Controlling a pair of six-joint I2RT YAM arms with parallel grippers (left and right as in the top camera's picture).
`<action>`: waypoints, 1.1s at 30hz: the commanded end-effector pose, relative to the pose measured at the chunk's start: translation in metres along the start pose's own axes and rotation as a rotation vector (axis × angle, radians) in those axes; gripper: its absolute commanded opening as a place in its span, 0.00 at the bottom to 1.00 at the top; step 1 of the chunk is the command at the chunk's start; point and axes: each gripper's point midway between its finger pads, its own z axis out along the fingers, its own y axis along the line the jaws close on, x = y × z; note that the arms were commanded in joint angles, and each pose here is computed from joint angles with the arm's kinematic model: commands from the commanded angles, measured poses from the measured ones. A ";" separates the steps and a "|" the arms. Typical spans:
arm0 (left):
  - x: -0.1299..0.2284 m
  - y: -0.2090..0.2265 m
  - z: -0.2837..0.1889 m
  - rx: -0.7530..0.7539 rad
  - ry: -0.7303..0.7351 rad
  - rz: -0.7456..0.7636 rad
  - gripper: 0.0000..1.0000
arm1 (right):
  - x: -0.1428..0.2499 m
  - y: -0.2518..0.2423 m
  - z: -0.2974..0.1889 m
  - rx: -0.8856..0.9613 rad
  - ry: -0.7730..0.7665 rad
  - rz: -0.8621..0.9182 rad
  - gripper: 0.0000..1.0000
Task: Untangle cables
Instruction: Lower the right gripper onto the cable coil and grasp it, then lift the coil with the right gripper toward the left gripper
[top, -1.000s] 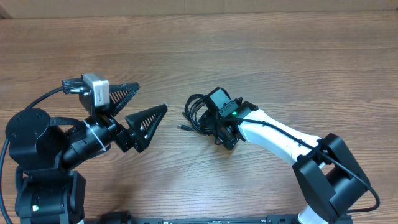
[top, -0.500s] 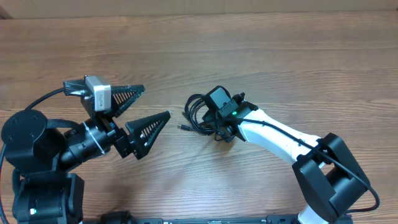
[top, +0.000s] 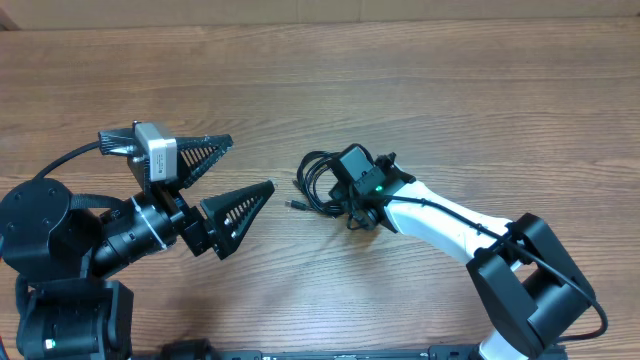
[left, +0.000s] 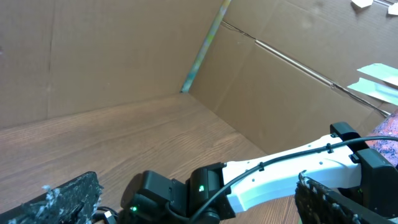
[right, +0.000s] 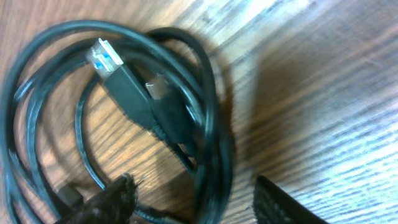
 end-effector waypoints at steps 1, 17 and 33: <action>-0.007 -0.009 -0.005 0.009 -0.016 0.041 1.00 | 0.001 -0.007 0.005 0.011 -0.009 0.003 0.27; -0.007 0.003 -0.005 -0.058 -0.023 0.025 1.00 | -0.001 0.032 0.001 -0.148 -0.029 -0.292 0.04; 0.030 0.059 -0.018 -0.374 0.070 -0.086 1.00 | -0.017 0.093 -0.080 -0.368 -0.167 -0.648 0.04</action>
